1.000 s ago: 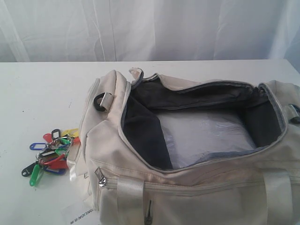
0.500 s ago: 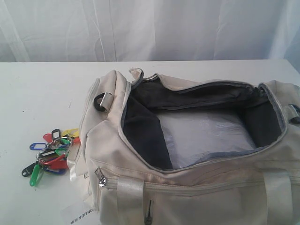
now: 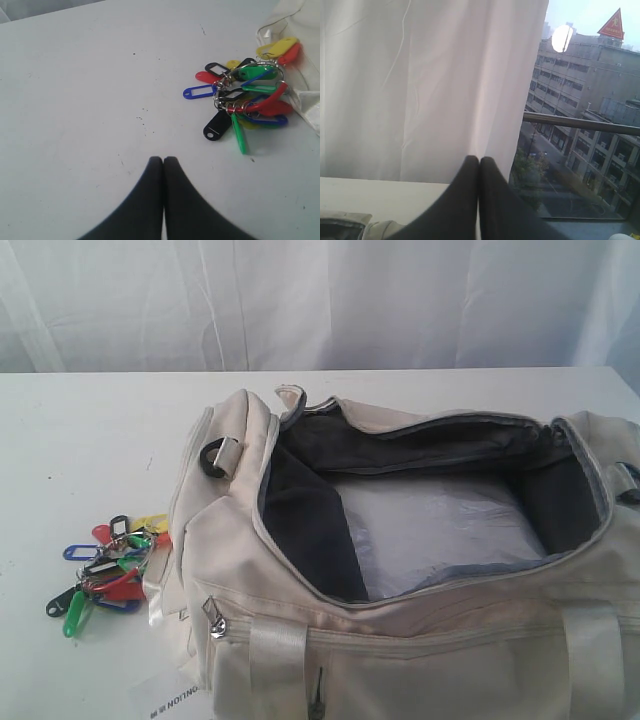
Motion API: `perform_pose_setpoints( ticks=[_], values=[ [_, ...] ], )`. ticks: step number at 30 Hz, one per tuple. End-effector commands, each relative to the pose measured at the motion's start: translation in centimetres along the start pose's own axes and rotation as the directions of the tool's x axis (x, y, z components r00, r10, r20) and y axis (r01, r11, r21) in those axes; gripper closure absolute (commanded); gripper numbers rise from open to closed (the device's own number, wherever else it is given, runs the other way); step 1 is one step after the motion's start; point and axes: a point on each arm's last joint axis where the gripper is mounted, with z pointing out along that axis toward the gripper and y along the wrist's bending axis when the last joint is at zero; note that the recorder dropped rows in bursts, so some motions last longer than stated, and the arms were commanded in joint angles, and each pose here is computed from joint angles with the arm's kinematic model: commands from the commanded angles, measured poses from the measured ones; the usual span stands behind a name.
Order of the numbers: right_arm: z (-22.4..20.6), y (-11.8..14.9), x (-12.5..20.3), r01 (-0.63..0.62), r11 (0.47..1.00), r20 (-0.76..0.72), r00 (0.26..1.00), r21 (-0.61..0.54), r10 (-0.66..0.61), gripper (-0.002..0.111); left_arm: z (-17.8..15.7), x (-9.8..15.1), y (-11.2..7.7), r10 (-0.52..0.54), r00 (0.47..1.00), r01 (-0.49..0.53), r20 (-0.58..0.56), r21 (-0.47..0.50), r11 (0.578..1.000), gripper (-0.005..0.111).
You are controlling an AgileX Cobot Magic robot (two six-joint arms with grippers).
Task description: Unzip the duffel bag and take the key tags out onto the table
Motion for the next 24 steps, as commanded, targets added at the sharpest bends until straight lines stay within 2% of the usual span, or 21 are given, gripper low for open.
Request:
perform_pose_setpoints(
  ticks=[1, 10, 14, 16, 24],
  values=[
    [-0.09, -0.02, -0.02, 0.003, 1.000, 0.012, 1.000, 0.010, -0.003, 0.108, 0.02, 0.10, -0.09, -0.011, 1.000, 0.011, 0.003, 0.009, 1.000, 0.107],
    [-0.09, -0.02, -0.02, 0.003, 1.000, 0.012, 1.000, 0.010, -0.003, 0.108, 0.02, 0.12, -0.09, -0.029, 1.000, 0.029, 0.000, 0.010, 1.000, 0.107],
    [-0.09, -0.02, -0.02, 0.003, 1.000, 0.012, 1.000, 0.010, -0.003, 0.108, 0.02, 0.12, -0.09, -0.173, 0.985, 0.173, -0.001, 0.010, 0.985, 0.107],
    [-0.09, -0.02, -0.02, 0.003, 1.000, 0.012, 1.000, 0.010, -0.003, 0.108, 0.02, 0.14, -0.10, -0.208, 0.978, 0.208, -0.003, 0.010, 0.978, 0.107],
    [-0.09, -0.02, -0.02, 0.003, 1.000, 0.012, 1.000, 0.010, -0.003, 0.108, 0.02, 0.14, -0.10, -0.203, 0.979, 0.203, -0.003, 0.010, 0.979, 0.107]
  ],
)
